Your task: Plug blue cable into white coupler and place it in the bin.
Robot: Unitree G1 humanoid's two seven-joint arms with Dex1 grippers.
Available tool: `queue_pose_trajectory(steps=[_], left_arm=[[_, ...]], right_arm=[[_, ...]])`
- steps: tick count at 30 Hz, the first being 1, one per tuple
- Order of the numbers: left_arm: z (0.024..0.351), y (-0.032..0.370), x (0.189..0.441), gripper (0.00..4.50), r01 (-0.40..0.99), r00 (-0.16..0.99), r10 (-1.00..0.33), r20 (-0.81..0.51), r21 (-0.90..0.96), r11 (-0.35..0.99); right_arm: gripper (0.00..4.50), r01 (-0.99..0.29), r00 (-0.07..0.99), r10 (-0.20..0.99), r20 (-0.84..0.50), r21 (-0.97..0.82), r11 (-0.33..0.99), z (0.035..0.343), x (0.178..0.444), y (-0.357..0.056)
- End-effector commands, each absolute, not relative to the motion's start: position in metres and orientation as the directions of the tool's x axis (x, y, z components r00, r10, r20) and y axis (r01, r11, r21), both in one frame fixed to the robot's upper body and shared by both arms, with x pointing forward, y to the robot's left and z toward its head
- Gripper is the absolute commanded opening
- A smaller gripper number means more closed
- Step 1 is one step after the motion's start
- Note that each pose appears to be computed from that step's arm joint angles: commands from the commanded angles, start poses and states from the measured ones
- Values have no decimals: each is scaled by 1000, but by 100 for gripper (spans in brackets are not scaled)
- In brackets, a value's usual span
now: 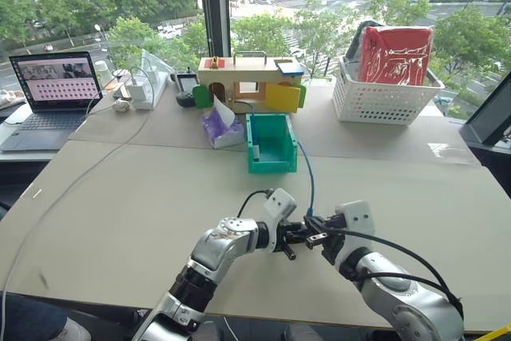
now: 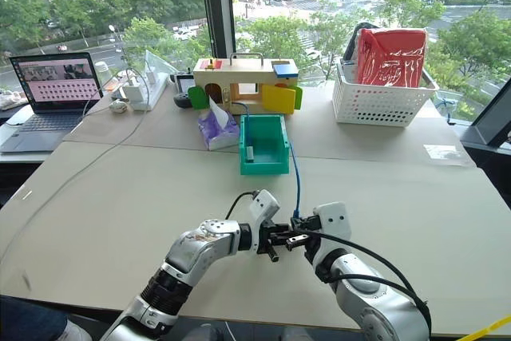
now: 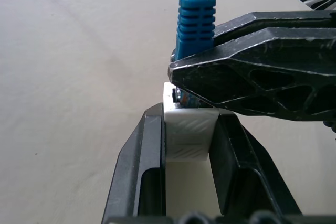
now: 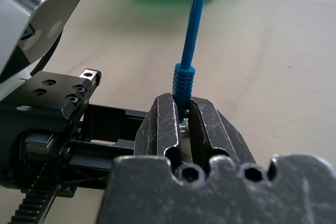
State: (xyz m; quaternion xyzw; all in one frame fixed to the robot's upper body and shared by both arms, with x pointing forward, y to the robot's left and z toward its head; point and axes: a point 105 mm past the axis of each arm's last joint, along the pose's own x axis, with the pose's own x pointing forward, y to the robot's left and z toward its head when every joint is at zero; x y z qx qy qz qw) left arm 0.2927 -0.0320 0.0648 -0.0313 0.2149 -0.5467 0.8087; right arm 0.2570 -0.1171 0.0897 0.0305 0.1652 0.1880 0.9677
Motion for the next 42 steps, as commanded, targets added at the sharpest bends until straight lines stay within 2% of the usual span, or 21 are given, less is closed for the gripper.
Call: queue_pose_trajectory(steps=[1, 10, 19, 24, 38, 39, 40, 42], left_arm=[[68, -24, 301, 64, 853, 362, -878, -313, -269, 447], [67, -25, 300, 64, 853, 358, -879, -316, -272, 445], [67, -26, 299, 64, 853, 356, -880, -316, -275, 444], [66, -26, 299, 64, 850, 359, -879, -315, -279, 447], [65, -24, 295, 64, 866, 335, -882, -332, -260, 427], [64, -24, 293, 164, 872, 325, -885, -333, -257, 417], [65, -23, 292, 180, 873, 321, -889, -327, -262, 411], [65, -22, 294, 250, 873, 327, -887, -327, -255, 416]], right_arm=[[0, -318, 745, 338, -575, 140, 938, 32, 230, -128], [0, -375, 709, 361, -606, 109, 921, 32, 228, -126], [0, -450, 630, 413, -657, 123, 884, 28, 221, -123], [0, -434, 638, 380, -670, 95, 896, 27, 223, -128], [0, -418, 638, 387, -666, 122, 900, 26, 221, -126], [0, -417, 639, 387, -665, 123, 901, 26, 222, -126], [0, -415, 641, 386, -663, 123, 901, 26, 222, -126], [0, -410, 645, 383, -661, 124, 904, 26, 222, -126]])
